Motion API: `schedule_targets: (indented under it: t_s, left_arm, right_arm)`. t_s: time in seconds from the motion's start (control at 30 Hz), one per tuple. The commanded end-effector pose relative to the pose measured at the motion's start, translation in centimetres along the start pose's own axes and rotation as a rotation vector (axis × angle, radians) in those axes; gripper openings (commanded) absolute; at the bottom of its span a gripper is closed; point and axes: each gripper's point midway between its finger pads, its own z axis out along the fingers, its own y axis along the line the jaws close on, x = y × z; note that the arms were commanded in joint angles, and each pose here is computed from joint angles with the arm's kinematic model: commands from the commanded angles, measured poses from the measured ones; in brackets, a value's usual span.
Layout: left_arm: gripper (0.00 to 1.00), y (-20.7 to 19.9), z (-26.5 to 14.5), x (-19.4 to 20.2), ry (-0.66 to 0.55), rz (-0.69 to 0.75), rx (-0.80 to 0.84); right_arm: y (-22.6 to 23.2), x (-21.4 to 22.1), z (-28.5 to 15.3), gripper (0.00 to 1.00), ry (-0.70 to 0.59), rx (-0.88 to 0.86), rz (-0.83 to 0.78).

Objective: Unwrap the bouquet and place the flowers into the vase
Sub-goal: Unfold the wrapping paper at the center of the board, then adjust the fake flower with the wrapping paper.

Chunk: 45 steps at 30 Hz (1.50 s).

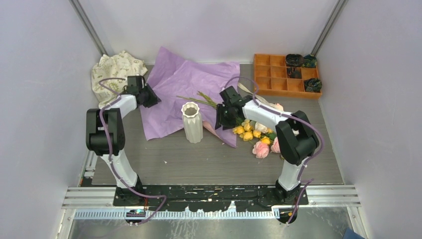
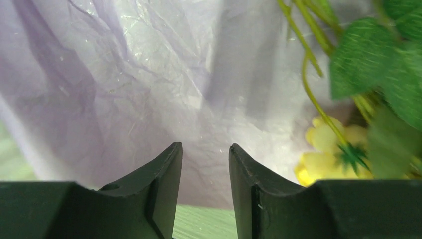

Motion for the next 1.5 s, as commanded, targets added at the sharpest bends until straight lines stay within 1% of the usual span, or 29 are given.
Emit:
schedule_targets:
  t_s: [0.0,0.07,0.13,0.23,0.3,0.33,0.43,0.5,0.6,0.7,0.83,1.0,1.13,1.33,1.4,1.47]
  left_arm:
    - [0.27,-3.8,-3.6,-1.3,-0.094,0.009,0.191]
    - [0.27,-4.7,-5.3,-1.6,-0.109,0.047,0.209]
    - [0.27,-5.3,-7.6,-2.3,-0.139,0.076,0.205]
    - [0.27,-7.5,-12.2,-3.4,-0.225,0.134,0.228]
    - [0.28,-8.6,-15.7,-3.9,-0.282,0.167,0.234]
    - [0.3,-9.4,-18.3,-4.4,-0.336,0.19,0.251]
    - [0.34,-11.1,-23.8,-4.6,-0.435,0.238,0.284]
    - [0.37,-11.8,-26.4,-3.9,-0.466,0.256,0.318]
    - [0.39,-12.6,-29.1,-2.7,-0.472,0.279,0.358]
    - [0.4,-13.4,-30.5,-1.3,-0.453,0.312,0.394]
    - [0.4,-13.9,-31.3,-0.1,-0.442,0.342,0.421]
    - [0.41,-14.1,-32.1,0.2,-0.439,0.351,0.436]
    - [0.41,-13.7,-31.8,0.5,-0.433,0.356,0.427]
    - [0.41,-13.3,-30.8,1.0,-0.411,0.359,0.41]
    - [0.41,-13.3,-30.7,1.1,-0.407,0.359,0.409]
    - [0.41,-13.4,-30.8,1.1,-0.403,0.36,0.414]
  right_arm:
    - [-0.2,-3.0,-5.6,0.47,-0.172,0.074,-0.058]
    - [-0.9,-3.8,-7.2,0.48,-0.227,0.126,-0.059]
    - [-1.9,-4.4,-8.7,0.52,-0.275,0.182,-0.047]
    - [-4.4,-5.1,-10.6,0.55,-0.326,0.289,-0.02]
    - [-6.5,-5.2,-11.4,0.56,-0.326,0.343,0.016]
    - [-7.4,-5.3,-11.6,0.56,-0.317,0.355,0.039]
    - [-9.1,-5.3,-12.0,0.56,-0.298,0.367,0.091]
    - [-9.6,-5.3,-12.2,0.56,-0.293,0.392,0.087]
    - [-9.7,-4.9,-11.9,0.57,-0.255,0.395,0.079]
    - [-10.6,-4.0,-11.2,0.58,-0.212,0.437,0.078]
    - [-12.5,-2.9,-10.1,0.64,-0.171,0.513,0.079]
    - [-14.4,-1.9,-7.7,0.64,-0.094,0.568,0.088]
    - [-16.0,-2.7,-6.1,0.64,-0.055,0.572,0.126]
    - [-19.9,-6.6,-7.4,0.64,-0.105,0.635,0.233]
    - [-19.9,-8.0,-8.4,0.63,-0.15,0.628,0.252]
    - [-18.9,-9.5,-9.7,0.63,-0.218,0.595,0.255]
